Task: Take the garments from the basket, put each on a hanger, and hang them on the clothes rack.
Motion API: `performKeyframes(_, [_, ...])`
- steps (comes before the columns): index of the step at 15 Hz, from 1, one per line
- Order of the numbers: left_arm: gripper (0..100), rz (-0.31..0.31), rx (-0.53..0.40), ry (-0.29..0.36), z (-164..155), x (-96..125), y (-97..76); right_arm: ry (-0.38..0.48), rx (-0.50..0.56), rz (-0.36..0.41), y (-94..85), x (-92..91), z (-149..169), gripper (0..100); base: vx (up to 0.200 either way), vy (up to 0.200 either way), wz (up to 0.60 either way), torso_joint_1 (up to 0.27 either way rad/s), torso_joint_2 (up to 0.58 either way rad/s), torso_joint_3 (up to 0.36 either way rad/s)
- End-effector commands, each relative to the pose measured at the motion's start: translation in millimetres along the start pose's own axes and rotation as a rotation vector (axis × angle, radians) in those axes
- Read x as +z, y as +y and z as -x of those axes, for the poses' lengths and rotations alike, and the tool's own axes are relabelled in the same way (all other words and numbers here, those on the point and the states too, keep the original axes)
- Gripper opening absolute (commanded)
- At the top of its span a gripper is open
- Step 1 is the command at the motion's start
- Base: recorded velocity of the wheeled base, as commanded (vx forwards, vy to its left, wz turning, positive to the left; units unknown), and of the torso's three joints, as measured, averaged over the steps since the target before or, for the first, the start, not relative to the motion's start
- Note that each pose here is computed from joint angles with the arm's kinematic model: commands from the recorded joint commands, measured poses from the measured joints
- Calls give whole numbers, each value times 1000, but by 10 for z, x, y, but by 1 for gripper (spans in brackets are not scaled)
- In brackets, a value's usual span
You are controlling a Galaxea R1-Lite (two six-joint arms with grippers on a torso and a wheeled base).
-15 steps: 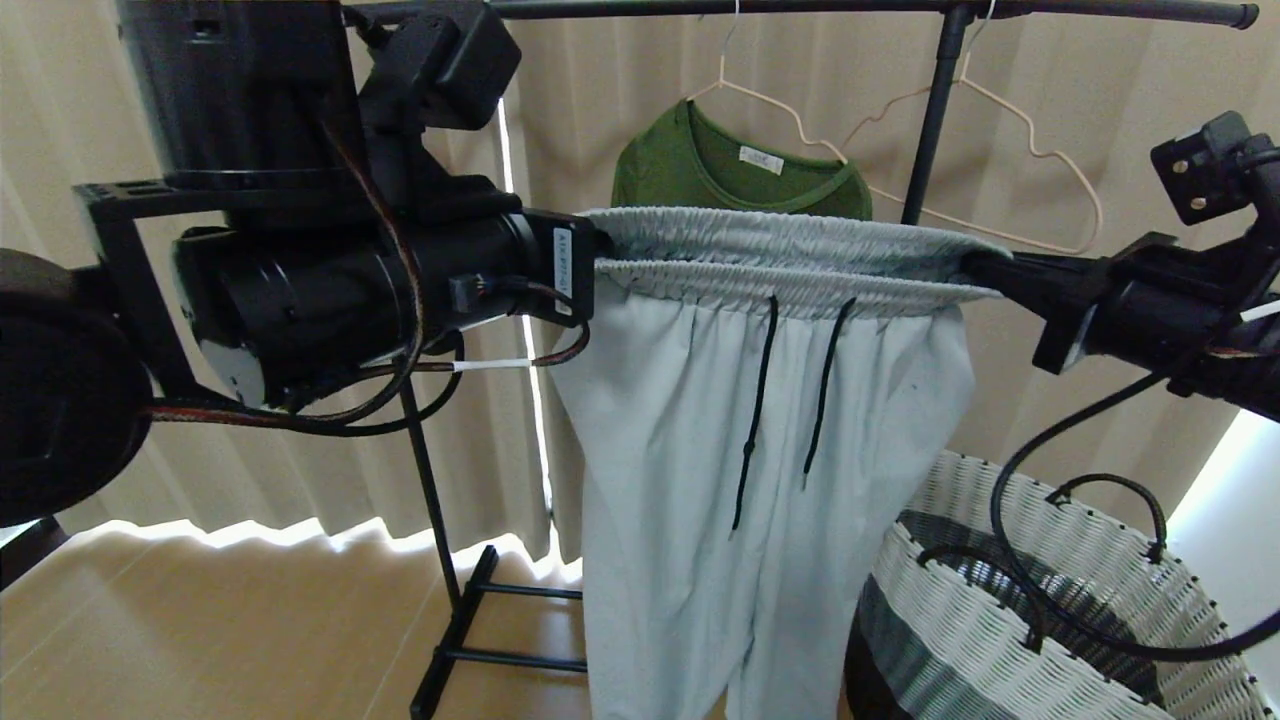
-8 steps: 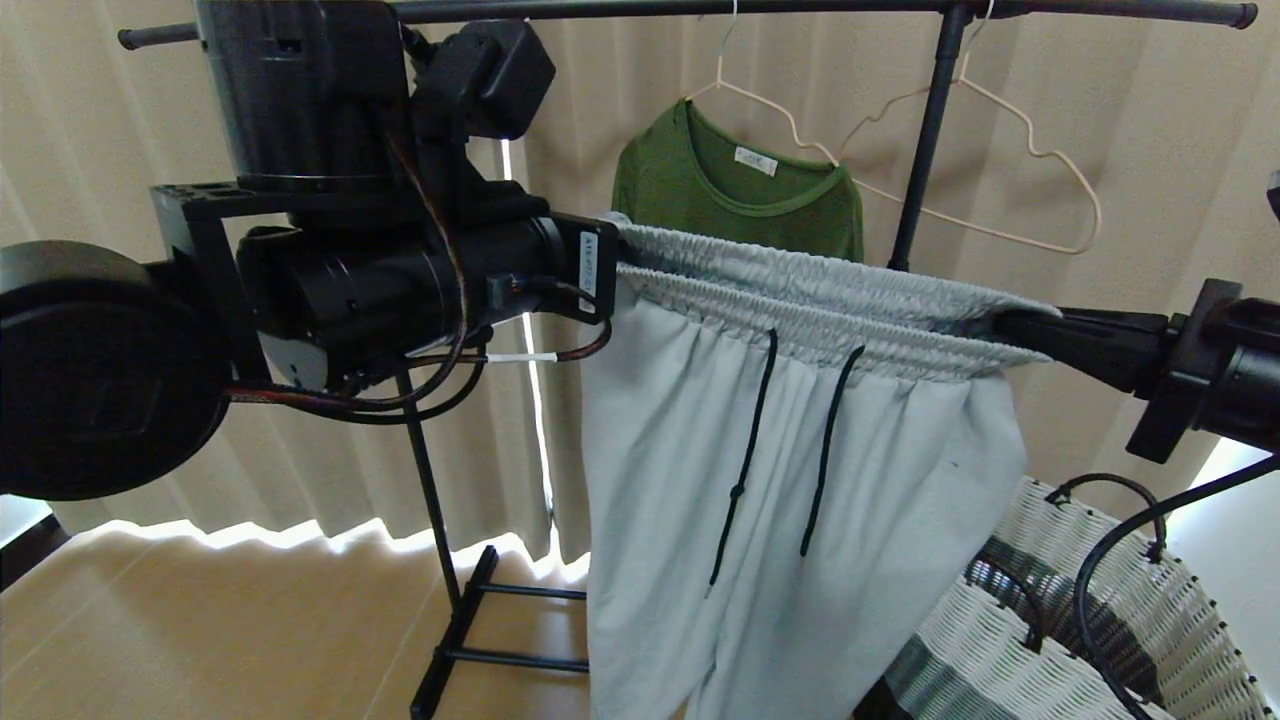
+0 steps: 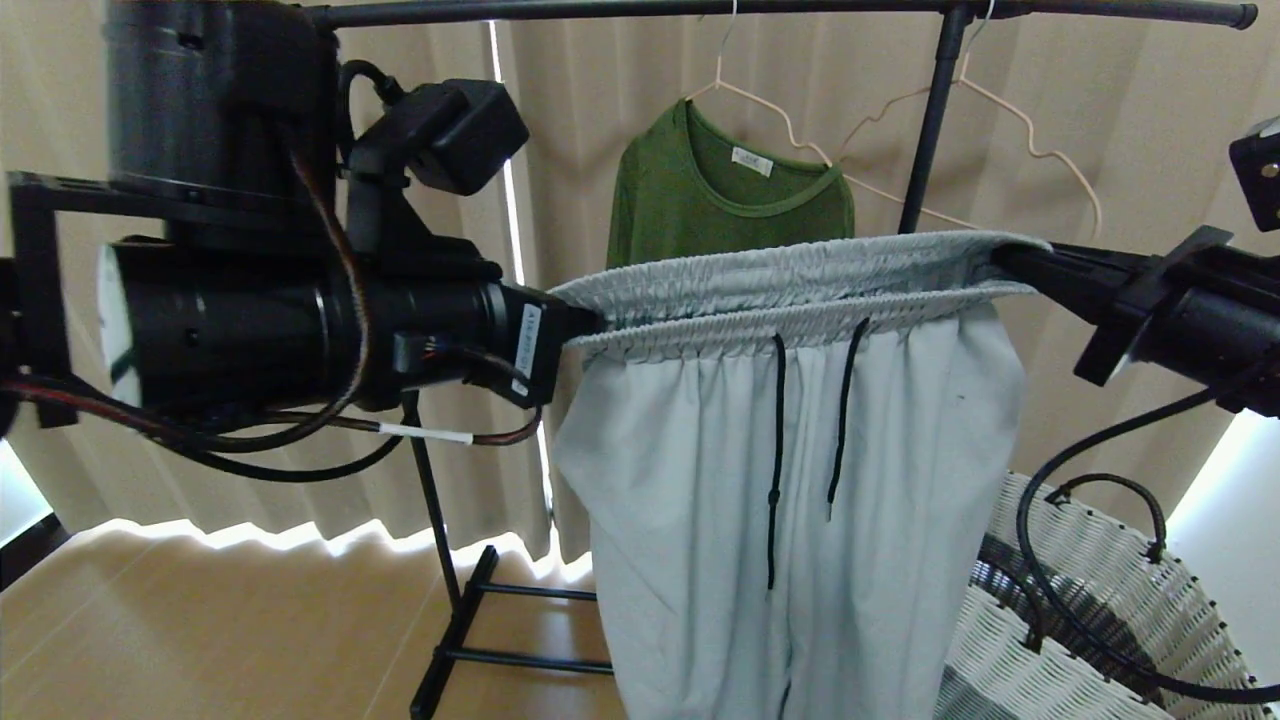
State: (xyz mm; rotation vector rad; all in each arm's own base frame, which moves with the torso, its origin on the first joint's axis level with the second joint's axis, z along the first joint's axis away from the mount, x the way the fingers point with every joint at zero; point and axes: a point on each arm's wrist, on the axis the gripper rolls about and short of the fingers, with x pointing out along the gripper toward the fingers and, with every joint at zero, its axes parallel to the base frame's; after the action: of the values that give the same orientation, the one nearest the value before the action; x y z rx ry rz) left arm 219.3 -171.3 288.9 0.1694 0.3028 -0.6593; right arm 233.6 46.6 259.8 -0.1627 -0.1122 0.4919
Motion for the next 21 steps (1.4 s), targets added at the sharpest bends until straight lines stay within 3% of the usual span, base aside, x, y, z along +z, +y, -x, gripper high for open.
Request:
performKeyframes(1, [0, -2, -67, -48, 387, 92, -11, 5, 3, -7, -62, -137, -273, 0, 0, 0, 0, 0, 0, 0])
performKeyframes(3, [0, -2, -125, -49, 486, 83, -27, -23, 10, -30, -65, -117, -352, 0, 0, 0, 0, 0, 0, 0])
performKeyframes(5, [0, -15, -178, -52, 545, 54, -123, -55, 52, -82, 39, -37, -421, 0, 0, 0, 0, 0, 0, 0])
performKeyframes(8, [0, -23, -177, -48, 517, 39, -128, -50, 49, -82, 44, -29, -413, 0, 0, 0, 0, 0, 0, 0])
performKeyframes(11, [0, -59, -55, -63, 408, 59, -1, -47, -43, 1, -107, -10, -308, 0, 0, 0, 0, 0, 0, 0])
performKeyframes(15, [0, -55, 114, -196, -74, 155, 46, 3, -53, 7, -88, 133, -50, 0, 0, 0, 0, 0, 0, 0])
performKeyframes(18, [0, -59, 128, -195, -122, 136, 35, 61, -20, -16, 21, 158, 144, 0, 0, 0, 0, 0, 0, 0])
performKeyframes(21, [0, -60, 132, -194, -37, 124, 40, 69, -6, -18, 47, 149, 120, 0, 0, 0, 0, 0, 0, 0])
